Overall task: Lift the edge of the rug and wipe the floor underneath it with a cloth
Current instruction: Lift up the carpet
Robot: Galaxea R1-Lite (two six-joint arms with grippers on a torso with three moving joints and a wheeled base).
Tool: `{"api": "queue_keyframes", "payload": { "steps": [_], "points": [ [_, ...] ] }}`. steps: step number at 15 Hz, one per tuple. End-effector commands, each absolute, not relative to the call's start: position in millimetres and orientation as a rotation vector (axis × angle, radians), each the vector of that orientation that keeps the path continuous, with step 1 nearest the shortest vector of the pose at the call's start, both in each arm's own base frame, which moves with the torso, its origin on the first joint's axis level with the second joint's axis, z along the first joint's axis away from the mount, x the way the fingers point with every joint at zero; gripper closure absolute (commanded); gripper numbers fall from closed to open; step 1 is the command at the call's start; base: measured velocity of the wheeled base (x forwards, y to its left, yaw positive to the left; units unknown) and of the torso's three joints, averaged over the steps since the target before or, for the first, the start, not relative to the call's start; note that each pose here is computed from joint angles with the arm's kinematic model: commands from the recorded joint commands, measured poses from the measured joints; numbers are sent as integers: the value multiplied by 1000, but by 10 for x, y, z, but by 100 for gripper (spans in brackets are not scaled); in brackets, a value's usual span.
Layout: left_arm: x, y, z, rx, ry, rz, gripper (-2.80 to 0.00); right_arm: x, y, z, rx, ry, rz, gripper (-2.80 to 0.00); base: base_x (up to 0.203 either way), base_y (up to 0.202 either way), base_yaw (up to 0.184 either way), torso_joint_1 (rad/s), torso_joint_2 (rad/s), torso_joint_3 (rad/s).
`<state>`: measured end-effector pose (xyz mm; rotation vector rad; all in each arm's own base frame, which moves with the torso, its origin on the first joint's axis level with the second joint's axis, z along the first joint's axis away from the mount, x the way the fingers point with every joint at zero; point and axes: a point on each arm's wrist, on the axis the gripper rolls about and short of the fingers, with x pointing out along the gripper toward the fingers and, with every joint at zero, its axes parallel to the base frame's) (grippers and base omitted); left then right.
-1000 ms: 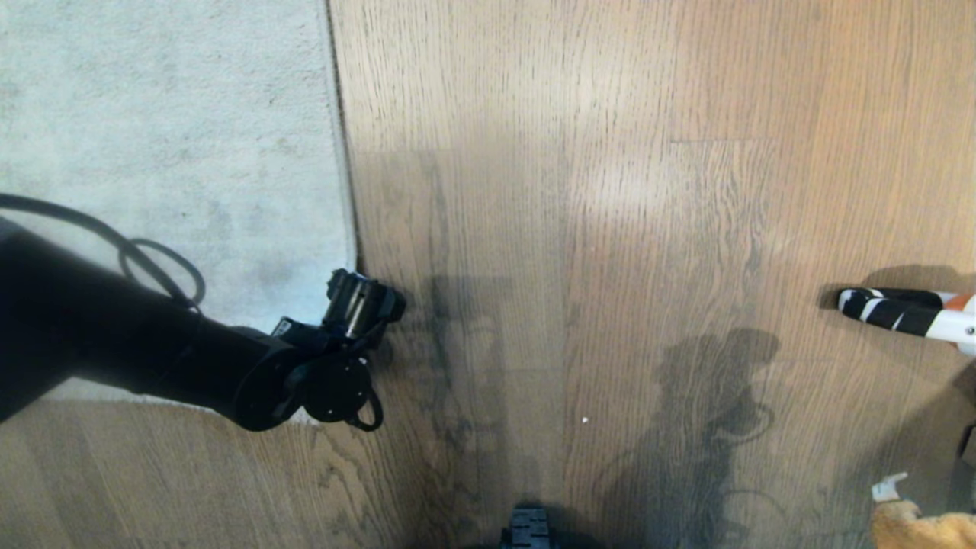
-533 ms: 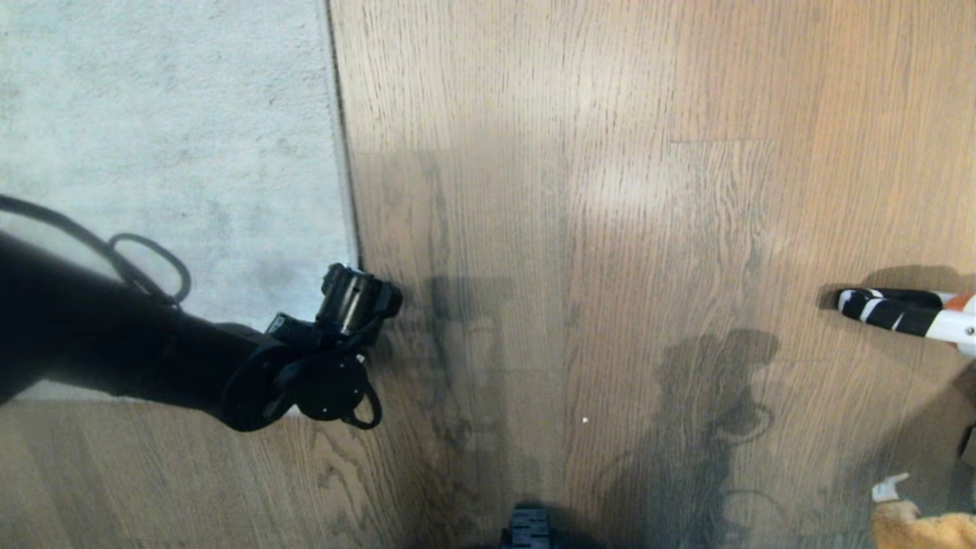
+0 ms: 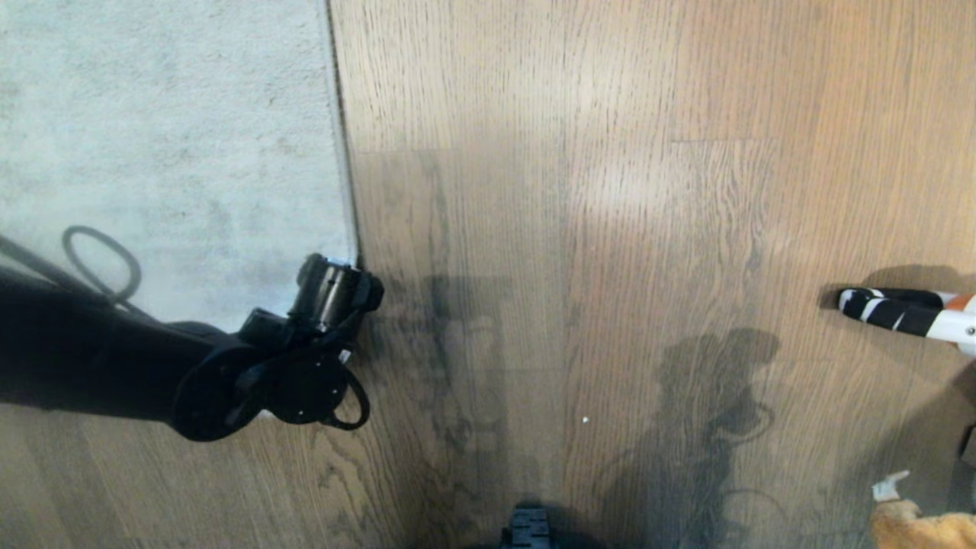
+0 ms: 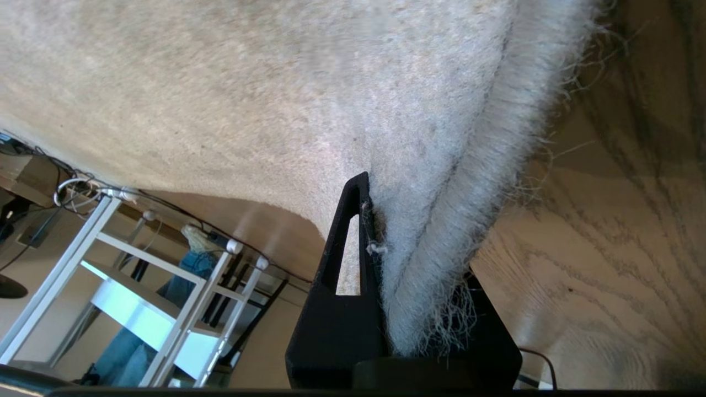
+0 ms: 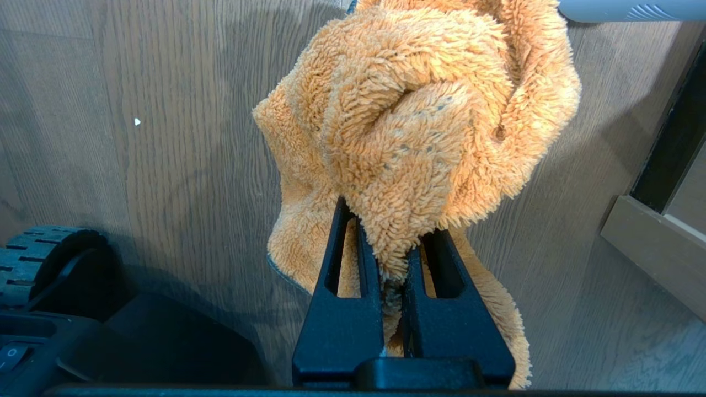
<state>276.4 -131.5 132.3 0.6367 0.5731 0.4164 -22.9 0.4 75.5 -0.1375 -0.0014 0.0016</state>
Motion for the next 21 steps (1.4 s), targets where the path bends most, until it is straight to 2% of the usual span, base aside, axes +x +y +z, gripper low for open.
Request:
{"api": "queue_keyframes", "payload": {
  "steps": [1,12,21],
  "points": [
    [2666,-1210,1495,596,536,435,0,-228,4,755,-140,0,2,0,0,0,0,0,0,0],
    [2355,-622,2102,521,482,476,0,-228,4,755,-138,0,3,0,0,0,0,0,0,0],
    [2081,-430,2293,468,447,472,0,-228,4,755,-138,0,2,0,0,0,0,0,0,0]
  ]
}}
